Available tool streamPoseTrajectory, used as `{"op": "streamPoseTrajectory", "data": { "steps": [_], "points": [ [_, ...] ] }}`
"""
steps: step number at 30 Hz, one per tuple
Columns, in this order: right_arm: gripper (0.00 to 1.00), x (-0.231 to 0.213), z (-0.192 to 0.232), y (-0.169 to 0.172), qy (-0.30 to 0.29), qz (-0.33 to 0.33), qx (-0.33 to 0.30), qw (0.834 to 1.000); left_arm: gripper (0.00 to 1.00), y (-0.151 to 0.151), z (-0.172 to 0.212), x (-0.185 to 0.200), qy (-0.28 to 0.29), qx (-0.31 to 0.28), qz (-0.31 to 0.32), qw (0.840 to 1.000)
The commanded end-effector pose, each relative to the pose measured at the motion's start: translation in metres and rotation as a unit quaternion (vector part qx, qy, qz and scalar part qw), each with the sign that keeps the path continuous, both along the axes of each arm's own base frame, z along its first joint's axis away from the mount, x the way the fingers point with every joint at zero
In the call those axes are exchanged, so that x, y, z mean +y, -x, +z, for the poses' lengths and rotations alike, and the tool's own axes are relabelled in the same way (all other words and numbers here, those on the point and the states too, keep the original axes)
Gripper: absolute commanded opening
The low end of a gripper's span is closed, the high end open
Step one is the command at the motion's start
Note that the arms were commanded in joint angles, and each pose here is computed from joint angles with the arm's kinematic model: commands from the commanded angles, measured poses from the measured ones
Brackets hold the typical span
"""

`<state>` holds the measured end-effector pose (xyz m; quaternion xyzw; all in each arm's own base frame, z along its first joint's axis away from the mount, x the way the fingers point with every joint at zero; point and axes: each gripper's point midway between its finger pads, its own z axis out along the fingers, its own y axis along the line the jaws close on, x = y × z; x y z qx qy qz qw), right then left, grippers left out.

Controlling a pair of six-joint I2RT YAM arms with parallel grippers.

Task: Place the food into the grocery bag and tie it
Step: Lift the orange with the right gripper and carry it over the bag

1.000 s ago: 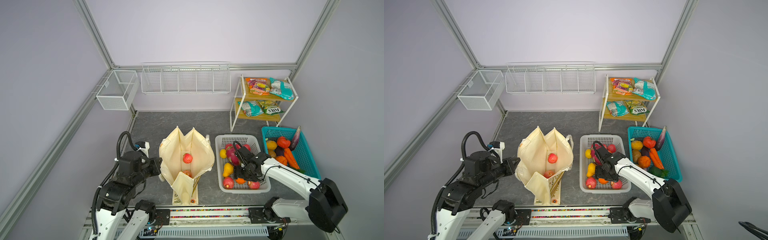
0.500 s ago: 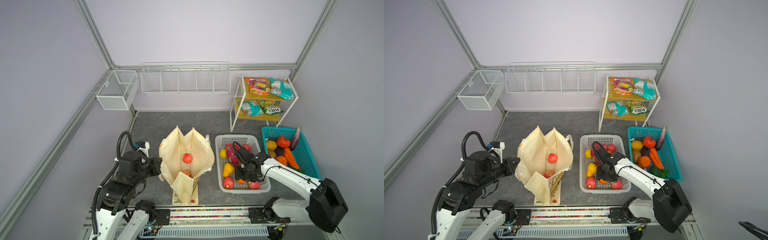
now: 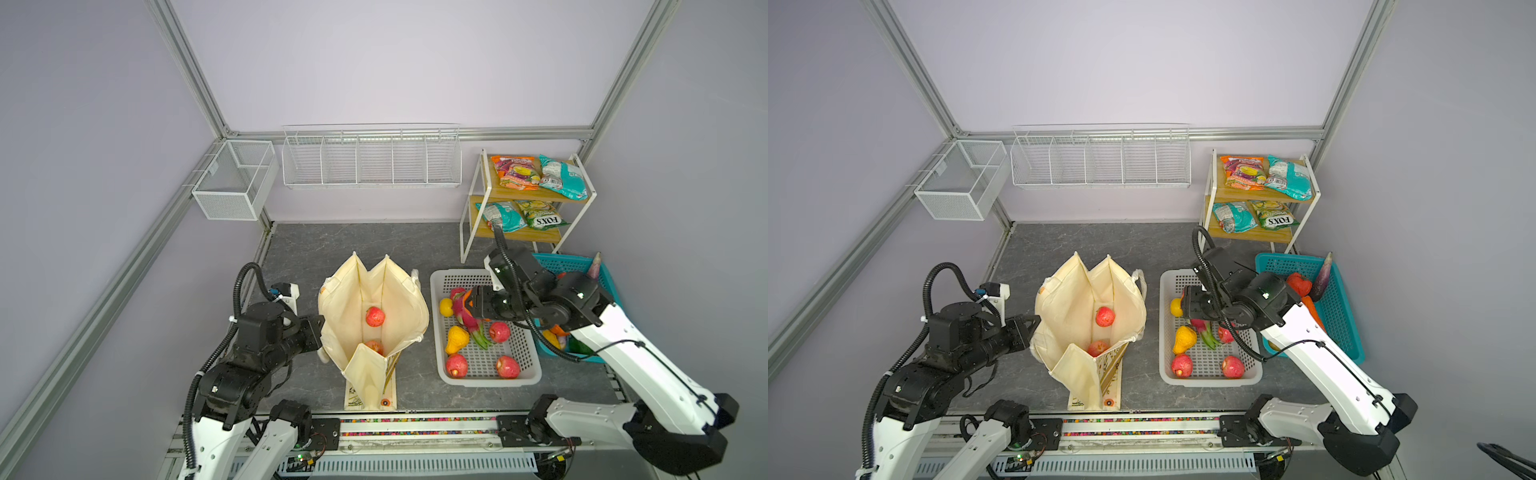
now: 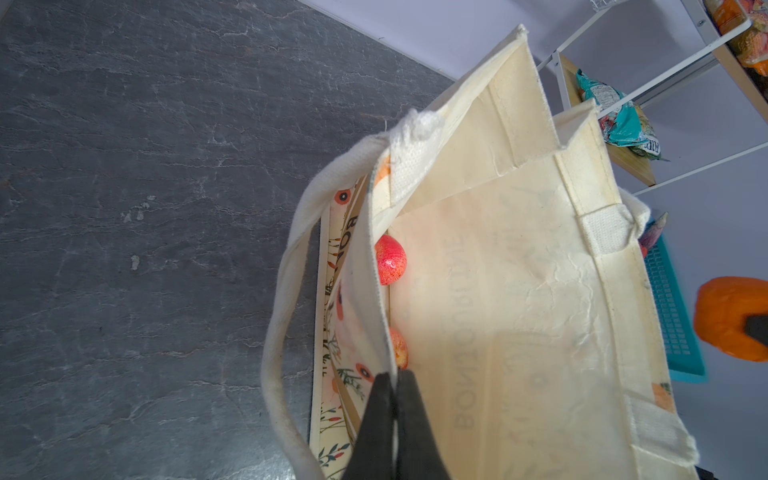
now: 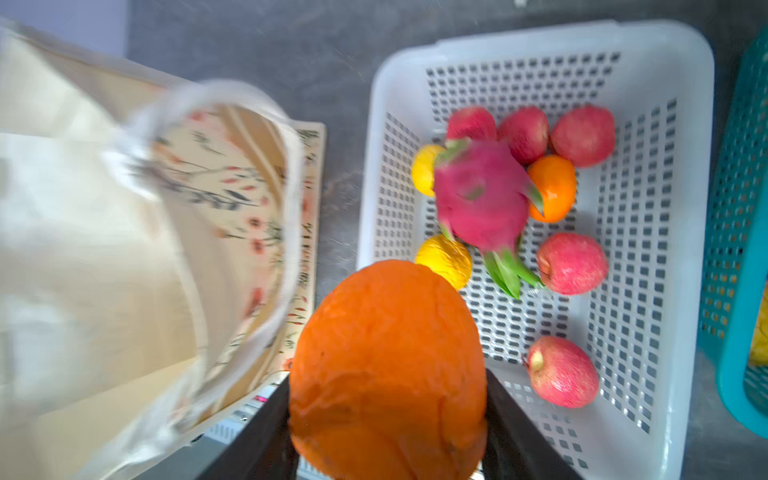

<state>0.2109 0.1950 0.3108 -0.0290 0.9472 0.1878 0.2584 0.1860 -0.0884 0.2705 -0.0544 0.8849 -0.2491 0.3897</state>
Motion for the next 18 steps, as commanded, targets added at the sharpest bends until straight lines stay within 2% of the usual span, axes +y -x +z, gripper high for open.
{"op": "streamPoseTrajectory", "data": {
  "steps": [1,5,8,13,18],
  "points": [
    [0.62,0.046,0.029,0.003,-0.026,0.056,-0.012,0.998,0.00,0.003,0.000,-0.003,0.011,0.006,-0.006,1.000],
    [0.62,0.118,0.054,0.008,-0.050,0.131,-0.034,0.990,0.00,0.003,0.002,-0.005,0.015,0.004,-0.011,1.000],
    [0.62,0.168,0.045,0.011,-0.046,0.176,-0.026,0.983,0.00,0.004,0.002,-0.004,0.010,0.005,-0.011,1.000],
    [0.62,0.226,-0.006,0.013,-0.014,0.218,0.020,0.976,0.00,0.005,0.003,-0.004,0.013,0.003,-0.011,1.000],
    [0.62,0.249,-0.064,0.016,0.023,0.235,0.076,0.969,0.00,0.006,0.003,-0.004,0.011,0.001,-0.012,1.000]
  ]
}}
